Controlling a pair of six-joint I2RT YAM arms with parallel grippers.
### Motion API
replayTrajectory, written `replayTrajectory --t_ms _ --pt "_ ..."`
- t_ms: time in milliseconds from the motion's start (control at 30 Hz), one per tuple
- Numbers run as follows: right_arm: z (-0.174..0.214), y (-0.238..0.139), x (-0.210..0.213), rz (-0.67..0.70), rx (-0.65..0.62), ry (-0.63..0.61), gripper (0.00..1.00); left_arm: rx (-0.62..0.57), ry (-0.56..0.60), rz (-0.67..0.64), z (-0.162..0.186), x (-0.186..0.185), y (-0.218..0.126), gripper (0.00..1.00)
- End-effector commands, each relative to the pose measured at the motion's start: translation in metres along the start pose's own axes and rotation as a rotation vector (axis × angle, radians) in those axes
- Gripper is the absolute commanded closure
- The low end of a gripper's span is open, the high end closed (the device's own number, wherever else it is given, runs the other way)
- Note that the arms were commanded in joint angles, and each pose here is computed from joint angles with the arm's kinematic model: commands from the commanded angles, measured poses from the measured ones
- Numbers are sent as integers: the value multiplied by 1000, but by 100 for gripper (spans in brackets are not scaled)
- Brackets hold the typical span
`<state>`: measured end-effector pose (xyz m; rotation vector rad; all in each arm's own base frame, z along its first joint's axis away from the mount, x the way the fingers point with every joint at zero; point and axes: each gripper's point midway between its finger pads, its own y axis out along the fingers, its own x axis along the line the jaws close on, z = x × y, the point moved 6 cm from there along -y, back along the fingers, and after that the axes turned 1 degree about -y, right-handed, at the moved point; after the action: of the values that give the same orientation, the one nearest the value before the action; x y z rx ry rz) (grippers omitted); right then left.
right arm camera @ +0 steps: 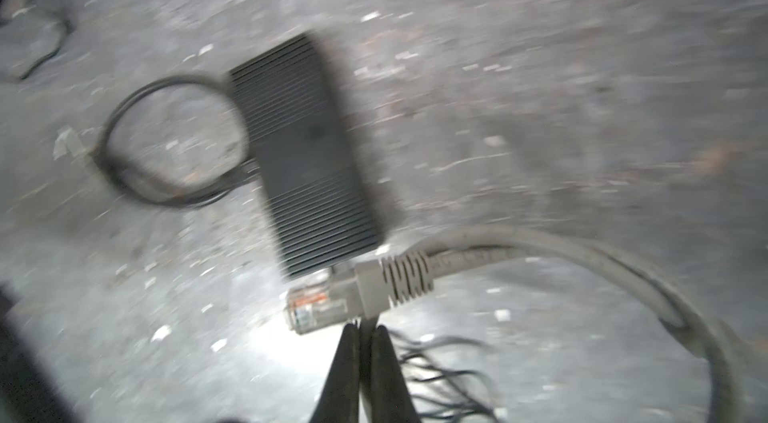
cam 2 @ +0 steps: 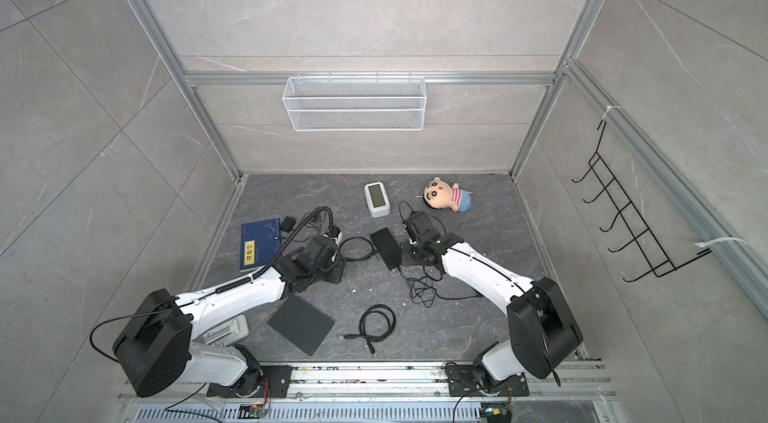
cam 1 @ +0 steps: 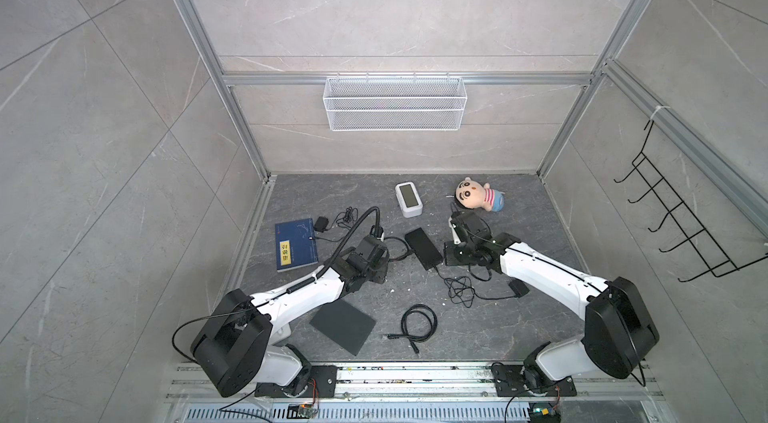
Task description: Insert the plug into the switch port
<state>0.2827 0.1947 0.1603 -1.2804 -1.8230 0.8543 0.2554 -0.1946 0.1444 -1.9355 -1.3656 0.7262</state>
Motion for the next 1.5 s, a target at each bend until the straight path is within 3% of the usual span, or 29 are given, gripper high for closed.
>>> replayTrajectory --t_ms 0,267,433,633,800,1033,1233,1467 --pt "10 0 52 -140 14 -17 91 -53 -73 -55 -13 20 -13 47" --pt "58 29 160 -237 83 -196 91 -50 -125 -68 -16 36 -9 46" --pt "69 58 193 -238 115 -252 90 -18 -108 -82 -10 38 0 46" --pt "67 62 200 -262 104 -270 70 23 -101 -98 -1 44 10 46" --pt "54 41 180 -269 65 -238 54 45 -66 -47 -3 36 17 46" --pt "45 25 100 -266 80 -54 49 88 107 158 -1 -2 25 48" --pt "42 19 32 -169 74 83 47 151 297 307 10 -49 35 48" --pt "47 19 -1 -123 77 142 47 273 426 253 33 -64 55 49"
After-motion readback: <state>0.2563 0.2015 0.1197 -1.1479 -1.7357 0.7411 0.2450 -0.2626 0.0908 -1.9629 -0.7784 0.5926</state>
